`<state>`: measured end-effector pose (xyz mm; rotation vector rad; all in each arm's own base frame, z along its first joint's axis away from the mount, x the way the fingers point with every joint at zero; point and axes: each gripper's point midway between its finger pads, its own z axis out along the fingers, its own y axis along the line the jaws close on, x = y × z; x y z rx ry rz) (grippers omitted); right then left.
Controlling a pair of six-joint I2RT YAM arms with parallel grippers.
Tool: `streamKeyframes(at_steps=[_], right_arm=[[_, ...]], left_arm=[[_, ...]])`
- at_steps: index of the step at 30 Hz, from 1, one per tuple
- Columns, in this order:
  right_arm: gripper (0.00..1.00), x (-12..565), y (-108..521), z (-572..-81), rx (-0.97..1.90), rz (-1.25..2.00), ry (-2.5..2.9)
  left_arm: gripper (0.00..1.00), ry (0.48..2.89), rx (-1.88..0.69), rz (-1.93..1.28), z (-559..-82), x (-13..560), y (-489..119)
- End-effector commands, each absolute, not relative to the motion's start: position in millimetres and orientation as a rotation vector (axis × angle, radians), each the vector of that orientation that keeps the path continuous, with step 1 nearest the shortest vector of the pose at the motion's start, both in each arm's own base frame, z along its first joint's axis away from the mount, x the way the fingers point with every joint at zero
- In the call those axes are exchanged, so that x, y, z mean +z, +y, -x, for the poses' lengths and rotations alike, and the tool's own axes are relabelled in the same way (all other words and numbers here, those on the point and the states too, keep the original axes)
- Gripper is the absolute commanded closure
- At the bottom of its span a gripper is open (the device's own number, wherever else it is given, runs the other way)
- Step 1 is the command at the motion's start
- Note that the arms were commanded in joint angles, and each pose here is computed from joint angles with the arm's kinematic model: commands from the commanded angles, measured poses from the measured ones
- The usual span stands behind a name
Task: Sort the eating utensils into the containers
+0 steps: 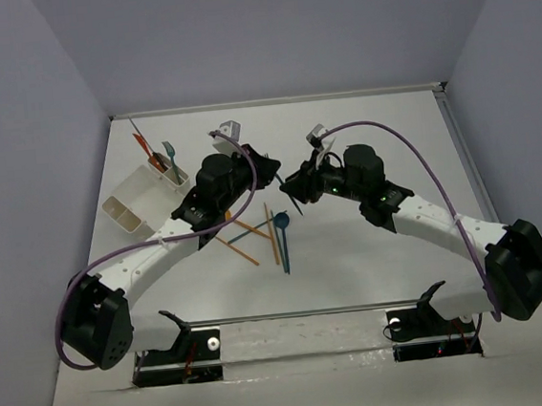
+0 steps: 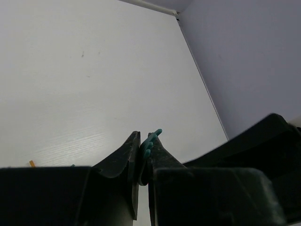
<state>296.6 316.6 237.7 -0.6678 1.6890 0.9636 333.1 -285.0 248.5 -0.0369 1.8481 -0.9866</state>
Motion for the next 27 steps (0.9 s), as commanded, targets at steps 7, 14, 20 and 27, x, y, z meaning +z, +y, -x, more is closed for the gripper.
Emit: streamKeyframes(at_steps=[7, 14, 20, 27], right_arm=[[0.1, 262, 312, -292, 0.973, 0.601, 1.647], [0.0, 269, 290, -270, 0.98, 0.543, 1.626], [0.0, 260, 277, -258, 0.986, 0.5, 1.631], [0.0, 254, 278, -254, 0.997, 0.513, 1.636]], left_arm=[[1.0, 1.738, -0.825, 0.083, -359, 299, -247], [1.0, 1.631, -0.547, 0.269, -396, 343, -142], [1.0, 1.55, -0.173, 0.366, -416, 373, -60], [1.0, 1.536, 0.052, 0.454, -436, 357, 10]])
